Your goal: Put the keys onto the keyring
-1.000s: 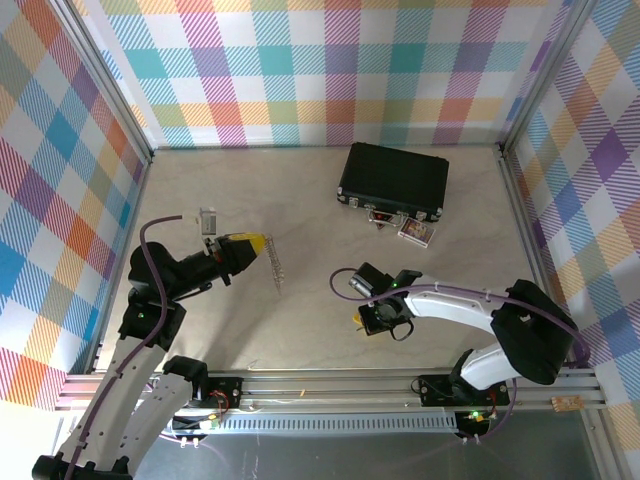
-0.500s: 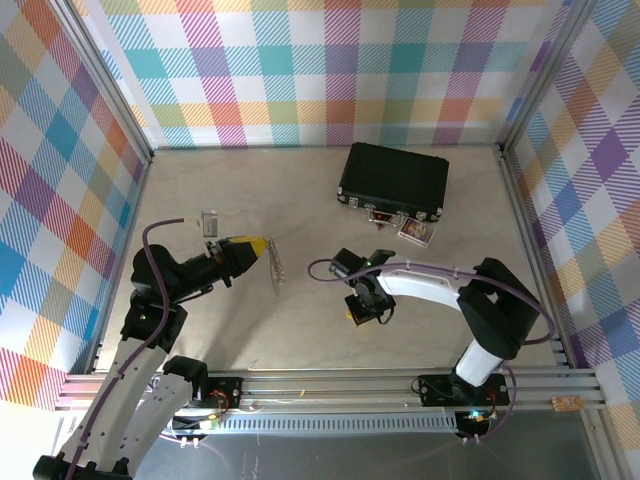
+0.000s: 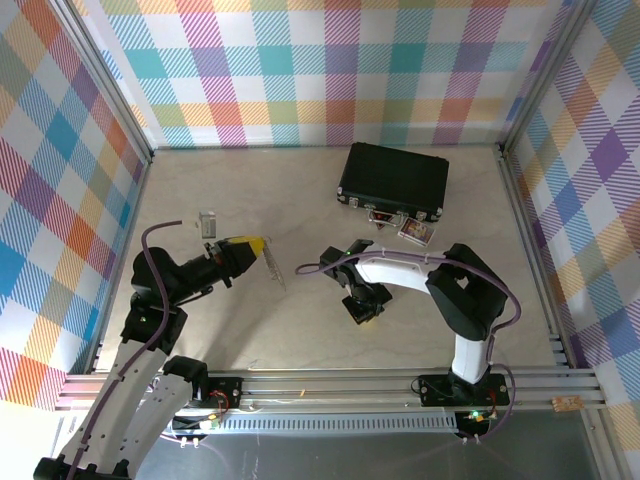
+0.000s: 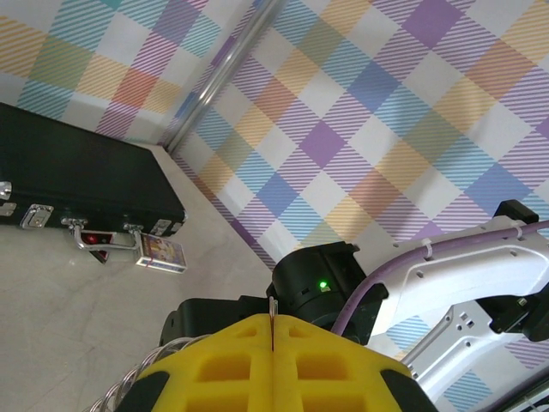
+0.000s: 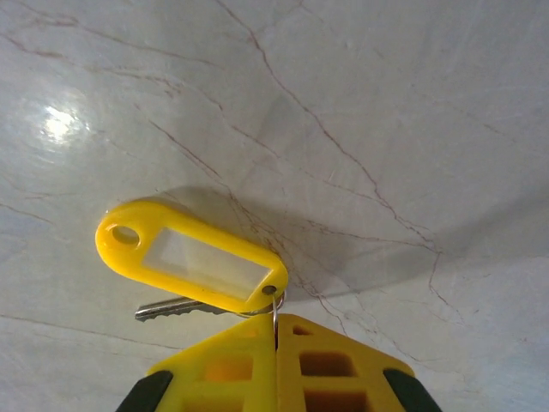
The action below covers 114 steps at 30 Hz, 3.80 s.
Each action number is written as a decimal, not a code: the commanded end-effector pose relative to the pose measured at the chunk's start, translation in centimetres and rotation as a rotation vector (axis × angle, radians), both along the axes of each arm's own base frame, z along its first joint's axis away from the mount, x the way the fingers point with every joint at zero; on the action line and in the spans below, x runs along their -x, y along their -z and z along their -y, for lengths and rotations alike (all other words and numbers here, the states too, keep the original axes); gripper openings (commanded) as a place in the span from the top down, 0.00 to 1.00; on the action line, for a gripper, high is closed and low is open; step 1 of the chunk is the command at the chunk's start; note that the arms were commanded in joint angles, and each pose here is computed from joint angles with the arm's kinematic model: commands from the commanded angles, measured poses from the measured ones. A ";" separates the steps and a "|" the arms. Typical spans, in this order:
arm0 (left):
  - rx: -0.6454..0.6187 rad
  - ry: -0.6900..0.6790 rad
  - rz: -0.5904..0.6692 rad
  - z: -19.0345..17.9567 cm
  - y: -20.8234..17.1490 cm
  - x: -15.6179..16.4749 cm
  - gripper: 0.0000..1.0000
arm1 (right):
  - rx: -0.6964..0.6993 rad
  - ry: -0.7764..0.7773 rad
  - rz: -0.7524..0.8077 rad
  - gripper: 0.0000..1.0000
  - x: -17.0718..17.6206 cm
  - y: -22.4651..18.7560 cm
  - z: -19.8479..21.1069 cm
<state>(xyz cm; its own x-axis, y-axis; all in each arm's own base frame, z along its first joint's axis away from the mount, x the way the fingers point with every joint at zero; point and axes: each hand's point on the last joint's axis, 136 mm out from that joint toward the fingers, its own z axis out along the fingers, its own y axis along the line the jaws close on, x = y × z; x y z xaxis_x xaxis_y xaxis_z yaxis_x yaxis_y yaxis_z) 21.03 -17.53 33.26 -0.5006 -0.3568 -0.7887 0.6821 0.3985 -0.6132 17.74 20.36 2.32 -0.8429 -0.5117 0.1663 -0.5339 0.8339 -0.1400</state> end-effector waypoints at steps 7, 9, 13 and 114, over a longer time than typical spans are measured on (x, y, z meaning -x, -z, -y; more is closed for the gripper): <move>0.002 0.009 0.060 0.1 -0.9 0.6 1.00 | -0.051 -0.002 0.023 0.78 -0.2 -1.4 -0.4; 0.000 0.009 0.060 0.1 -0.9 0.6 1.00 | -0.081 0.017 0.048 0.69 -0.2 -2.0 -0.3; 0.000 0.008 0.064 0.1 -0.9 0.7 1.00 | -0.154 0.090 0.098 0.56 0.1 -3.0 0.1; 0.059 0.062 0.063 0.7 -1.3 0.5 1.00 | -0.896 0.419 0.160 0.86 -0.3 0.2 0.0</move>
<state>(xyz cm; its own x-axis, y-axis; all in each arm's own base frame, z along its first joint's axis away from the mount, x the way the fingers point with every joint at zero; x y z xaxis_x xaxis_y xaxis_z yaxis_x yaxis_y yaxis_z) 21.32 -17.88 33.94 -0.4925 -0.3829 -0.7815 0.7047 0.3516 -0.6163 18.04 19.94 1.92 -0.9692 -0.0198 -0.2456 -0.1626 0.8003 0.5772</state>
